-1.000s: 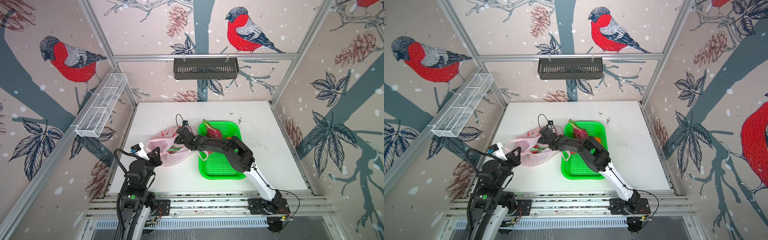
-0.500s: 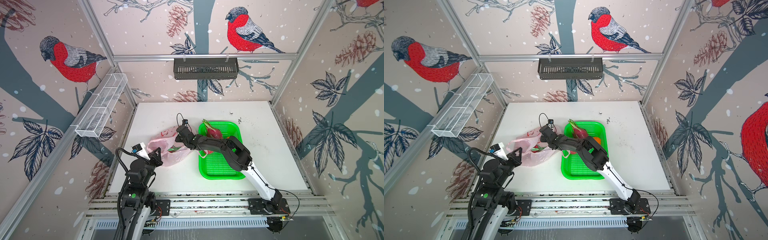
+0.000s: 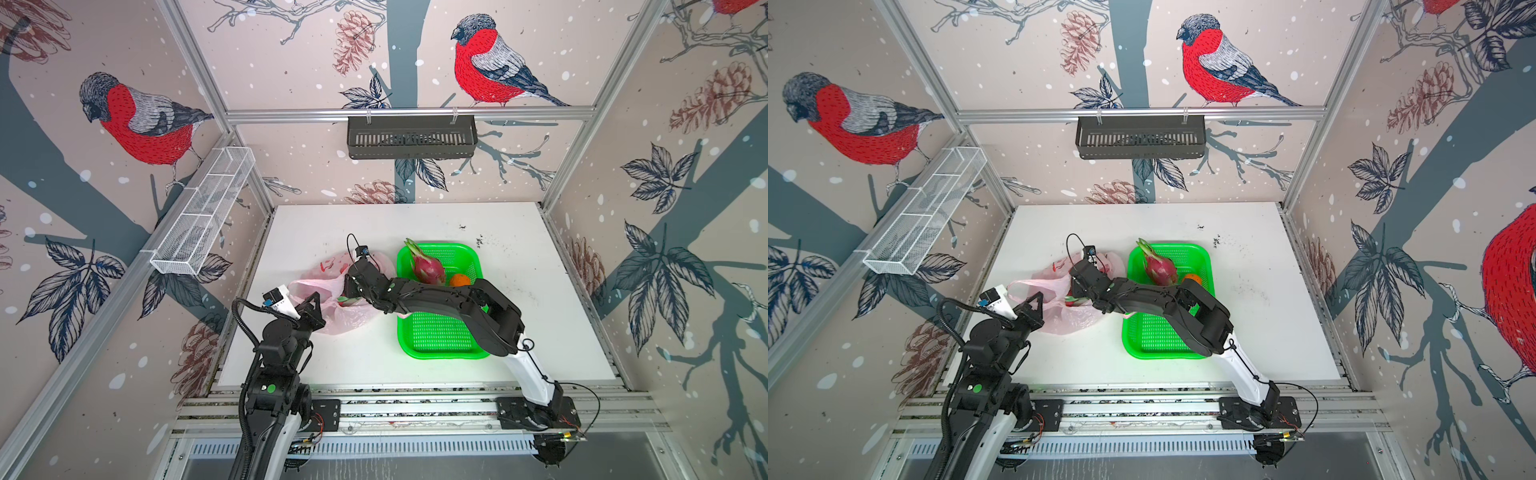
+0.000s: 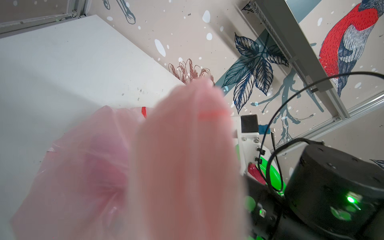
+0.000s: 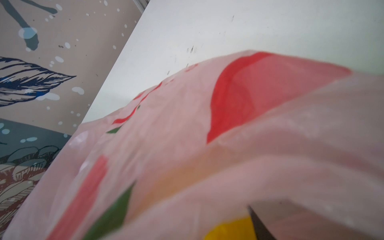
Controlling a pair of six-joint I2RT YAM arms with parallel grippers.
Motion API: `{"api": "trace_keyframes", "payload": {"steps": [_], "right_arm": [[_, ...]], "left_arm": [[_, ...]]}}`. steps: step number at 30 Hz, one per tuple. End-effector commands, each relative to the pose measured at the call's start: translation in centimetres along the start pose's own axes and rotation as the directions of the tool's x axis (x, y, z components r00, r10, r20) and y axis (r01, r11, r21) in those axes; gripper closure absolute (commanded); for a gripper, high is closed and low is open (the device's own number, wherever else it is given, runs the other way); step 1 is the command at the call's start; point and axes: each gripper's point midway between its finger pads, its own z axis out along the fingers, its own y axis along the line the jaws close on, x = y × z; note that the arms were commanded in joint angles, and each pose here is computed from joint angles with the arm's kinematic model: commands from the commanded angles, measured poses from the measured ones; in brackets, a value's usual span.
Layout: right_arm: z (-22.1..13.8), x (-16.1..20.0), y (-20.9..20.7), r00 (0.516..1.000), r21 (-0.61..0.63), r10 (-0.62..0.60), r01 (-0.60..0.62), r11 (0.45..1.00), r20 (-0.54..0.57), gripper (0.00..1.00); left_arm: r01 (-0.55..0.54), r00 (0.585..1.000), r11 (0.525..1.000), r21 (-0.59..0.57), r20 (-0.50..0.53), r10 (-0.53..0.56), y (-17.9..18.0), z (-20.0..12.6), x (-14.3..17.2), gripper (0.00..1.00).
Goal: Untie the knot of the plastic bag and take out the fruit
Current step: Pick up the fruit from the plastic bag.
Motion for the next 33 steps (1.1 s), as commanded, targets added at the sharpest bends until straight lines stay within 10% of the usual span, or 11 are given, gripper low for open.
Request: {"api": "trace_keyframes", "payload": {"steps": [1, 19, 33], "right_arm": [[-2.1, 0.3, 1.0, 0.999, -0.015, -0.045, 0.045, 0.999, -0.008, 0.67], [-12.9, -2.6, 4.8, 0.989, -0.053, -0.139, 0.141, 0.989, 0.044, 0.68], [-20.0, -5.7, -0.4, 0.984, 0.160, -0.140, 0.121, 0.980, 0.115, 0.69]], "left_arm": [[-0.002, 0.996, 0.999, 0.047, 0.090, -0.003, -1.2, 0.1, -2.1, 1.00], [-0.039, 0.992, 0.995, 0.090, 0.120, 0.028, -2.0, 0.8, -2.6, 1.00], [-0.120, 0.988, 0.984, 0.129, 0.109, 0.106, -3.6, 1.2, -3.1, 1.00]]}}
